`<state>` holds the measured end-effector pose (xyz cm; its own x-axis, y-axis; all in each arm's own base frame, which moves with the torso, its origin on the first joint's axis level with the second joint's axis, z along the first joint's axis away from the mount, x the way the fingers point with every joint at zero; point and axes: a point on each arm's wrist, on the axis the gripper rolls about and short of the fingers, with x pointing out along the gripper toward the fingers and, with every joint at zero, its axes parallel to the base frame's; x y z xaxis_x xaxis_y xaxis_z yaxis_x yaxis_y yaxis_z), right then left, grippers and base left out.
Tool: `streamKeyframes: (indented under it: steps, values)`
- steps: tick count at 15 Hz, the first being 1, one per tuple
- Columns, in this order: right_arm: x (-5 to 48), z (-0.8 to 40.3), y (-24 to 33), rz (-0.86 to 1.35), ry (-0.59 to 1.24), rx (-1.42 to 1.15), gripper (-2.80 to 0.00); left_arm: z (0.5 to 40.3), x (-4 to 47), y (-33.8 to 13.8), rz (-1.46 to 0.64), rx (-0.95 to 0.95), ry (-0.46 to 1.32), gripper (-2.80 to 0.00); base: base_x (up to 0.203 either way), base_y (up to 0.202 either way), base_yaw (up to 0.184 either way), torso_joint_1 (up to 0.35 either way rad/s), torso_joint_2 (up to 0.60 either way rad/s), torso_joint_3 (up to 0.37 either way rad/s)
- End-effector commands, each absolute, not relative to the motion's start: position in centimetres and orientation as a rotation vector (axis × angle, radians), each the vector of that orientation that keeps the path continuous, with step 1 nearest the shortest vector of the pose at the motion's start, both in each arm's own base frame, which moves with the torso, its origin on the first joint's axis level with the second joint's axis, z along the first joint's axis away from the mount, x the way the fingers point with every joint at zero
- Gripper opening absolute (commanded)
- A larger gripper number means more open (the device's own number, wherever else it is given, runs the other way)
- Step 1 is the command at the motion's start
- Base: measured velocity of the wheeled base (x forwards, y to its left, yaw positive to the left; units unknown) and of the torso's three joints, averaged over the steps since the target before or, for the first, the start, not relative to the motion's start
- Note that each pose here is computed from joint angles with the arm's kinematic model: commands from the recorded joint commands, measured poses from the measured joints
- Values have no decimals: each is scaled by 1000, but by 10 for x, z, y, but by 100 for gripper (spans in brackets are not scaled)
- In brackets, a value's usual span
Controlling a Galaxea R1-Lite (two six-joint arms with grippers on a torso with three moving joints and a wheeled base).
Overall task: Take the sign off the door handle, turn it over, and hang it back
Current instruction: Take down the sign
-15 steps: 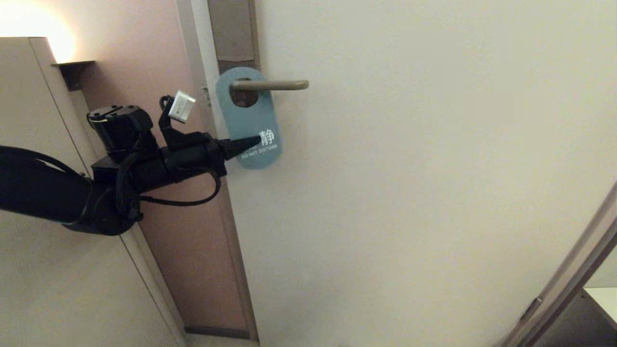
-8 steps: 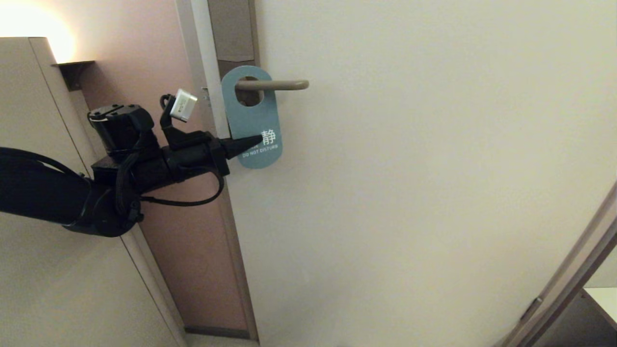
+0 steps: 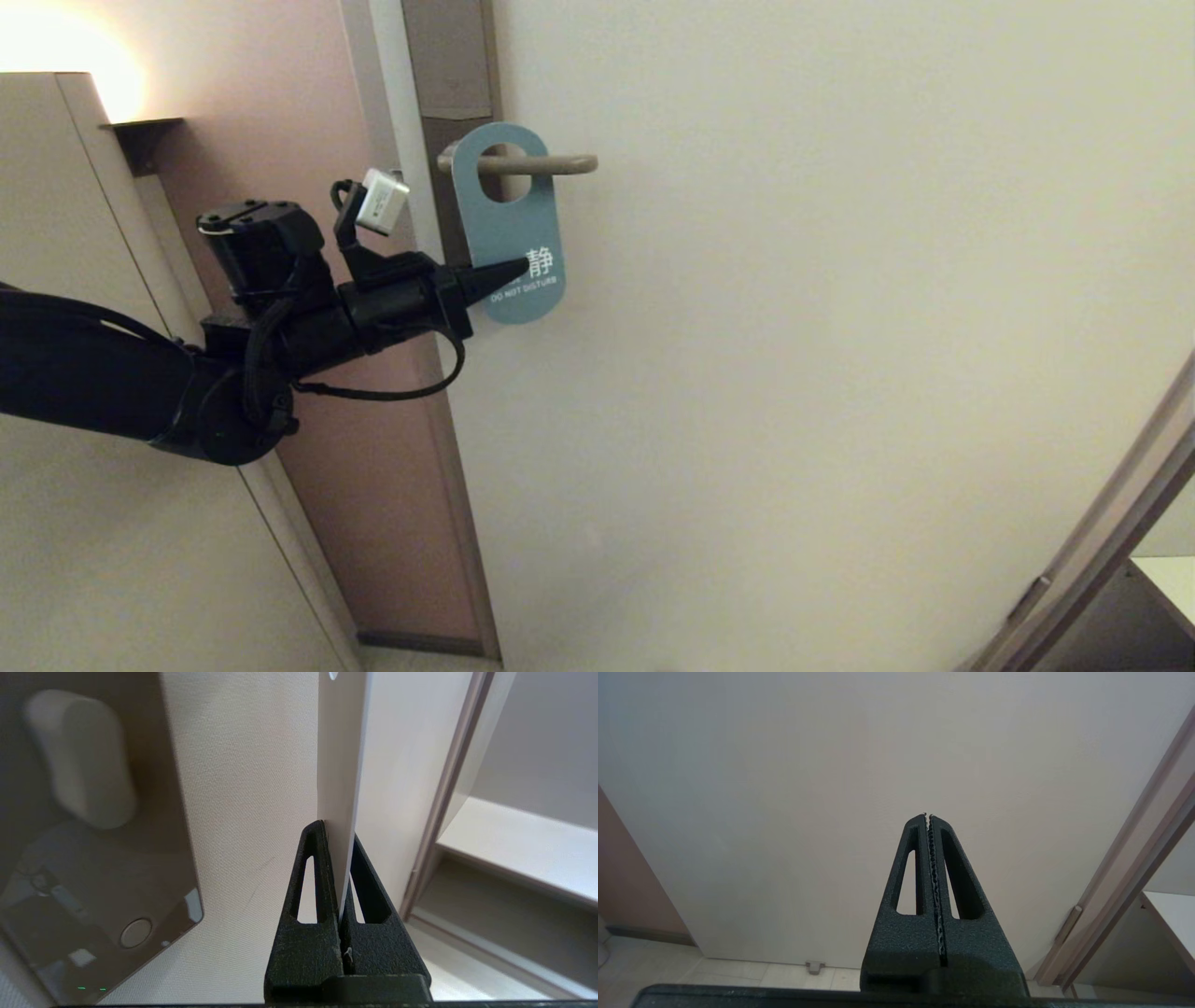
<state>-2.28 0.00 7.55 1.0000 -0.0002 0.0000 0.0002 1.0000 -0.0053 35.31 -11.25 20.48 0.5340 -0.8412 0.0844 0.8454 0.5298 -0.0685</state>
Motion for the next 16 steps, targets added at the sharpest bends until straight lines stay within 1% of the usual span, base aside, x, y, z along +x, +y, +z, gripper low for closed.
streamKeyframes:
  steps: [1,9,16]
  values:
    - [-23,75,0,0,0,-6,-280,204,352,-113,-1010,-96,-48,-280,0,0,0,0,0,0]
    - [-23,75,0,0,0,-6,-280,202,350,-124,-946,-92,-52,-280,0,0,0,0,0,0]
    - [-23,75,0,0,0,-6,-280,205,345,-128,-874,-21,-57,-280,0,0,0,0,0,0]
